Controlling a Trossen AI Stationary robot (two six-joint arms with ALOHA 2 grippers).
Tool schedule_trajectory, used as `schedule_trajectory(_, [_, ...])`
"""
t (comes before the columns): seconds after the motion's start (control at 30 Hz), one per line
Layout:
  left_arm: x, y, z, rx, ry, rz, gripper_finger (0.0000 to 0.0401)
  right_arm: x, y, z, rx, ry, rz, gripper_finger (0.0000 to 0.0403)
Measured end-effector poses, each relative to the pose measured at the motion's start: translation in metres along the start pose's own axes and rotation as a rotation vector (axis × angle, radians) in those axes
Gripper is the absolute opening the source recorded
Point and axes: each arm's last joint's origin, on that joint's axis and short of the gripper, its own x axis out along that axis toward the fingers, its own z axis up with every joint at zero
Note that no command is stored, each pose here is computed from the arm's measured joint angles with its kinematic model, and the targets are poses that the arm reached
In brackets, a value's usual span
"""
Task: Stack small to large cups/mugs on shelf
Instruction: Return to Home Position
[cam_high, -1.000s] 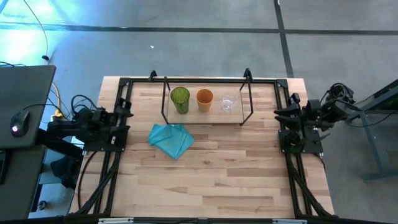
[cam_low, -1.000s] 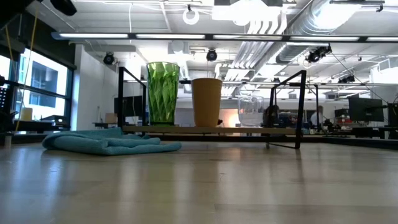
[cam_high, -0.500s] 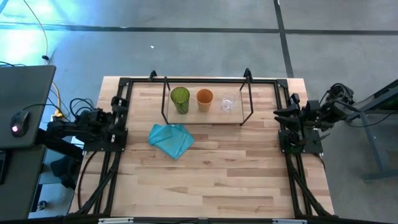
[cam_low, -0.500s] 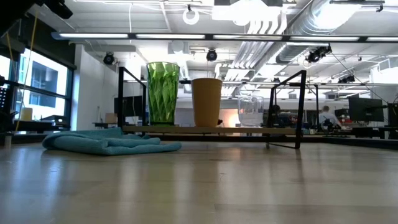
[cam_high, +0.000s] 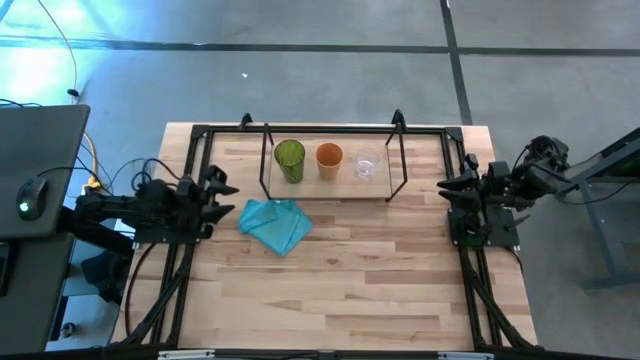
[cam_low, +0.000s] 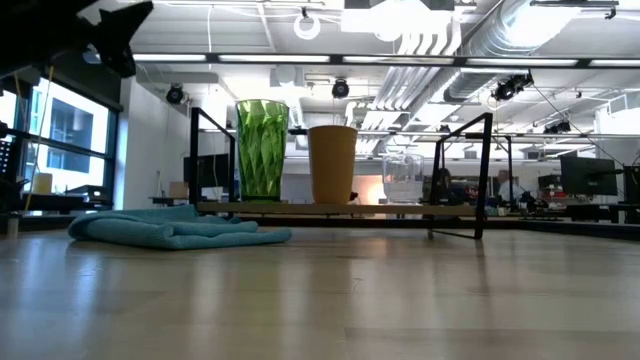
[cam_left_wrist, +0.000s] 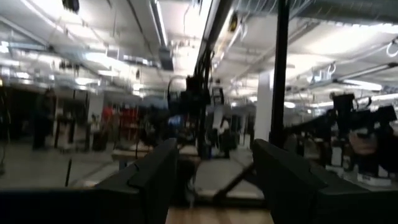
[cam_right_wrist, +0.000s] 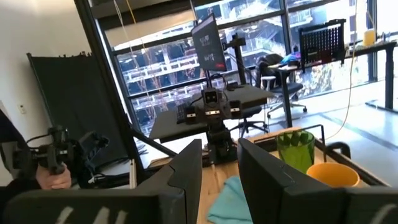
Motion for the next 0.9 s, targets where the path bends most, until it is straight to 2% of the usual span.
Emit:
schedule_trajectory(0.5, [-0.005, 0.002, -0.031, -0.049, 0.329, 0.014, 0.0200, 0.000, 0.000, 0.004, 0.042, -0.029, 0.010, 0.0094])
schedule_trajectory(0.73, [-0.009, 0.004, -0.040, -0.057, 0.426, 0.048, 0.0200, 0.000, 0.000, 0.004, 0.017, -0.029, 0.010, 0.0094])
schedule_trajectory(0.9, [-0.008, 0.004, -0.042, -0.048, 0.447, 0.052, 0.0200, -0.001, 0.000, 0.004, 0.017, -0.029, 0.011, 0.0094])
